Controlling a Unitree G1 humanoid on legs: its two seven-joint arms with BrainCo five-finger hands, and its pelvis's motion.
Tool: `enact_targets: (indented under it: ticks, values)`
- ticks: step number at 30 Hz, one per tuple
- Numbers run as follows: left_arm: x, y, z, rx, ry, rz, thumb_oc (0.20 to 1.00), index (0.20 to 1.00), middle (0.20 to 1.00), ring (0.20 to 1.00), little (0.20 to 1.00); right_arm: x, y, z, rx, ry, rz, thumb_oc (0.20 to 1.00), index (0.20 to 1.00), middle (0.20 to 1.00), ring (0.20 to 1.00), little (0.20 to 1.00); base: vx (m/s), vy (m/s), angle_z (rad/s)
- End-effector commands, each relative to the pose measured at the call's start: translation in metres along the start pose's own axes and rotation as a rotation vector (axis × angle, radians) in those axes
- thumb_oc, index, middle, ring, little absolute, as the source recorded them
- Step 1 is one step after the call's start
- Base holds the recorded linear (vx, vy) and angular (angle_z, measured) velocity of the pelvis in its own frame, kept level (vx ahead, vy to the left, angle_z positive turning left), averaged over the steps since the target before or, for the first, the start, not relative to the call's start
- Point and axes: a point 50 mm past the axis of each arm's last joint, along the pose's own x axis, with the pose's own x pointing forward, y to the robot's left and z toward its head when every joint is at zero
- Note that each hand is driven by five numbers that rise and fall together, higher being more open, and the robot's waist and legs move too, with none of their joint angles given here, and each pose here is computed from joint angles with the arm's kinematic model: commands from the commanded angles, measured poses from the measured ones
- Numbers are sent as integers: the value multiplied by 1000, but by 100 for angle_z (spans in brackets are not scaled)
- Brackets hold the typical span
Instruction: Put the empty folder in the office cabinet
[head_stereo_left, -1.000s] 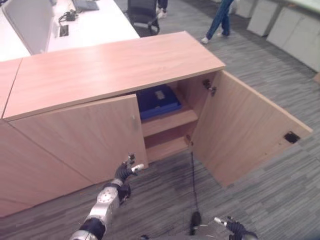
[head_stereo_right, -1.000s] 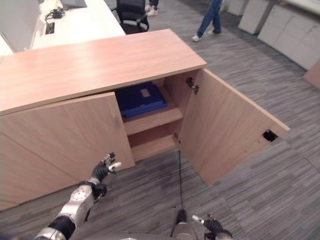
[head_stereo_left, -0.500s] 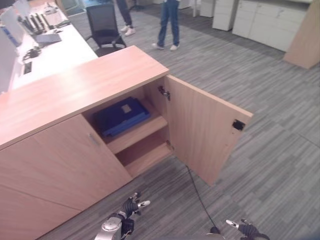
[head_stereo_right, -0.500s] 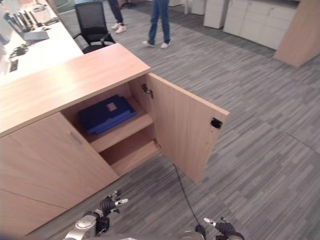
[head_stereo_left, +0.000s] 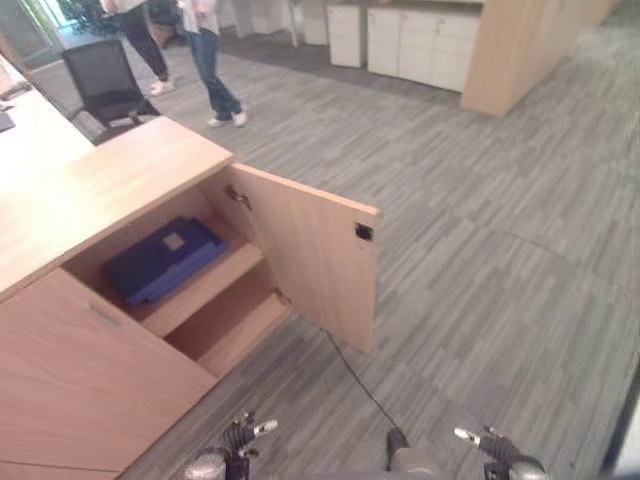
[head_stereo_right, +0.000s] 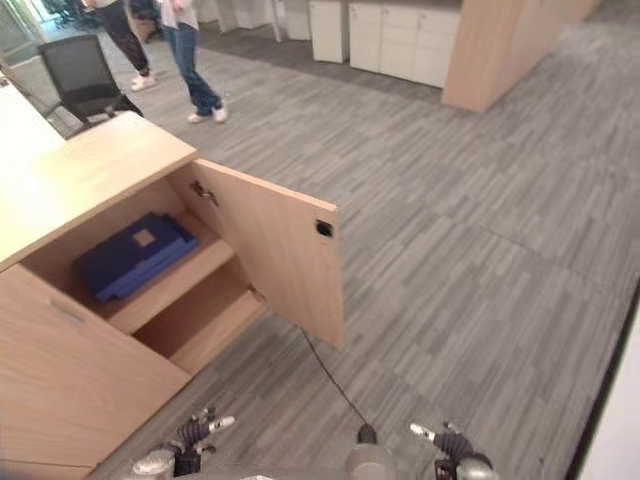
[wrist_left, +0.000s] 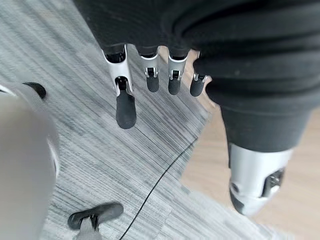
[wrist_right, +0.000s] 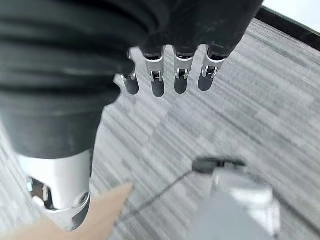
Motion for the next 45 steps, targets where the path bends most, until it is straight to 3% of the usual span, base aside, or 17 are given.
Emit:
enact_targets:
  ticks: [1, 9, 16, 17, 28, 36, 45]
  values:
    - [-8, 21, -14, 54, 39, 50, 1000, 1000, 1000, 1000, 1000, 2, 8, 9, 35, -37, 13, 1000, 1000, 1000, 1000, 1000, 146, -36, -77]
    - [-17, 39, -30, 83, 93, 86, 1000, 1000, 1000, 1000, 1000, 6, -11, 45, 86, -126, -37, 1000, 1000, 1000, 1000, 1000, 77, 13, 11]
    - [-22, 44, -37, 140, 112, 73, 1000, 1000, 1000, 1000, 1000, 2, -36, 131, 73, -335, -101, 1000, 1000, 1000, 1000, 1000, 17, 39, 8]
    - [-23, 43, -39, 156, 119, 59, 1000, 1000, 1000, 1000, 1000, -5, -40, 169, 58, -421, -118, 1000, 1000, 1000, 1000, 1000, 9, 62, 13]
    - [-25, 46, -42, 144, 132, 73, 1000, 1000, 1000, 1000, 1000, -31, -11, 263, 32, -642, -58, 1000, 1000, 1000, 1000, 1000, -7, 47, 9]
    - [-24, 48, -40, 167, 133, 72, 1000, 1000, 1000, 1000, 1000, -44, 12, 294, 73, -713, -7, 1000, 1000, 1000, 1000, 1000, -22, 34, 27]
    - [-26, 60, -34, 191, 128, 95, 1000, 1000, 1000, 1000, 1000, -54, 14, 313, 137, -753, -6, 1000, 1000, 1000, 1000, 1000, 8, 25, 46]
